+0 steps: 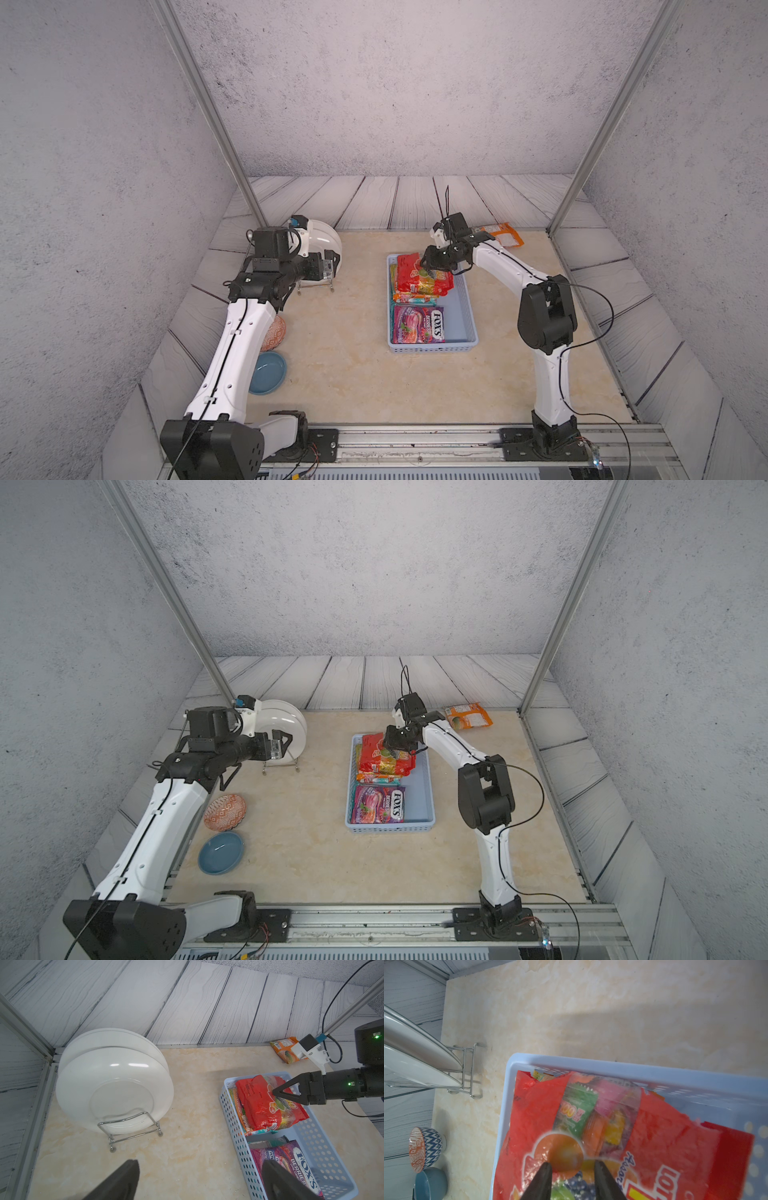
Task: Put the candies in the basket
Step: Place the candy in the basket.
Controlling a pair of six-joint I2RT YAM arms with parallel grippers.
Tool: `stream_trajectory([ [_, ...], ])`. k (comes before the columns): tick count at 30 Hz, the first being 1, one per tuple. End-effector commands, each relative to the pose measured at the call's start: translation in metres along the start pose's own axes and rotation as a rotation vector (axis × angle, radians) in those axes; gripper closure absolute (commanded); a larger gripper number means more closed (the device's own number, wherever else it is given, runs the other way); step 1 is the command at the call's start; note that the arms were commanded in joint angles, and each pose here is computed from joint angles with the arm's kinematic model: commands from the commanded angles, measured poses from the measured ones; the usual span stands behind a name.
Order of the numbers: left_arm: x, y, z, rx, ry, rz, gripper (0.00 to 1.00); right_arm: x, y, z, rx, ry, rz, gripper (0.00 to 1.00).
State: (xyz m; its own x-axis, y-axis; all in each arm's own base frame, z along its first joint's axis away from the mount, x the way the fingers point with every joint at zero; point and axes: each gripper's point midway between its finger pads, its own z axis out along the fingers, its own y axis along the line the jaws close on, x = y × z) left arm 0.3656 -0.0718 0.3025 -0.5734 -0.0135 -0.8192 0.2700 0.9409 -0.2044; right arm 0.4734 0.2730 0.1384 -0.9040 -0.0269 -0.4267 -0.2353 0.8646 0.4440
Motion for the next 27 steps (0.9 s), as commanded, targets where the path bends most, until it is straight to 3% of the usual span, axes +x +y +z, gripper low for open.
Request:
stream_trajectory([
  [1,-0.002,0.000,-0.003,0.007,-0.018,0.002,0.02,-0.008,-0.018,-0.022,0.111,-0.018,-0.022,0.56],
  [13,-0.007,-0.004,-0.007,0.023,-0.028,-0.012,0.02,0.013,-0.063,-0.037,0.159,0.014,0.102,0.30],
  [22,-0.007,-0.005,-0.009,0.030,-0.028,-0.011,0.02,0.017,-0.051,-0.023,0.054,0.027,0.123,0.29],
  [27,-0.003,-0.005,-0.005,0.036,-0.027,-0.018,0.02,0.018,-0.047,-0.012,0.003,0.028,0.148,0.39],
])
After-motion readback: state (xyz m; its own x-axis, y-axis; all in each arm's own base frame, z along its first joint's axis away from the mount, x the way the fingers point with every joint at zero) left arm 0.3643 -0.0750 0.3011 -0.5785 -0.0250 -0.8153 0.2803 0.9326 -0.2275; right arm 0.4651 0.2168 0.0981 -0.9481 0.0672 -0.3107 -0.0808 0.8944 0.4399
